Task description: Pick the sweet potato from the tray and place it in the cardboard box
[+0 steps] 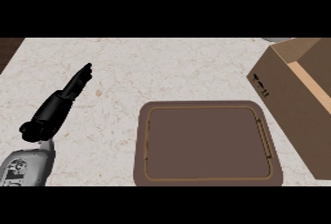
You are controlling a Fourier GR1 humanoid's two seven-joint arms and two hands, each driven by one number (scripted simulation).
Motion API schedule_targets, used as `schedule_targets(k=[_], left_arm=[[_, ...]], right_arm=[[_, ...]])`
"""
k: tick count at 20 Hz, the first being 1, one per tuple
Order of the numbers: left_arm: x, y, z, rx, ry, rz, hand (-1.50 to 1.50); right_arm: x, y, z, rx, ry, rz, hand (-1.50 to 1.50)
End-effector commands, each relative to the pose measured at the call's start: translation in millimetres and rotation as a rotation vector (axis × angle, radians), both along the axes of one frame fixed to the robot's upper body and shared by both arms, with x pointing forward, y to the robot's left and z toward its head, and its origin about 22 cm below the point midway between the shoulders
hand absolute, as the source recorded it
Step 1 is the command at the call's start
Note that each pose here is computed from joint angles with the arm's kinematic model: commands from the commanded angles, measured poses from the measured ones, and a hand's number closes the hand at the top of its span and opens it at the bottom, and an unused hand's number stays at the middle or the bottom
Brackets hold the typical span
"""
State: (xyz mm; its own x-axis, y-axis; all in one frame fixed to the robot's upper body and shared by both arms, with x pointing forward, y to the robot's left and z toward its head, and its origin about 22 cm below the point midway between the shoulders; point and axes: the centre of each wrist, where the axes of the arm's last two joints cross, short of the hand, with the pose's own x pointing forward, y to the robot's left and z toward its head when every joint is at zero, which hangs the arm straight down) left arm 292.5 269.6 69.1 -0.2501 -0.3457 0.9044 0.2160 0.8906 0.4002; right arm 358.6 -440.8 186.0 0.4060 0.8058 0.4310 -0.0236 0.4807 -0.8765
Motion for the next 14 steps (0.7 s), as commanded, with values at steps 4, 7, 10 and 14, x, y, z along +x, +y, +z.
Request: schedule_targets(k=[4,7,10,14], left_arm=[[-4.7,2.2,-7.6,-0.005,0.024,0.004,0.0],[2.1,2.0,5.6,-0.004,-0.003,0.011,0.0],[-9.3,-1.2,3.7,0.003,-0.006,-0.006,0.0],[9.2,1.9,4.2,-0.013,-0.003,-0.001,0.0]], right_arm=[[-6.2,-15.1,22.3,0.477,-0.58,-0.113,-1.5],[-11.8,-29.0,13.5,0.653,-0.672,-0.22,-1.5],[-29.4,-47.7,-3.4,0.699,-0.738,-0.337,-1.5],[-52.5,-73.6,-24.0,0.661,-0.802,-0.387,-1.5]])
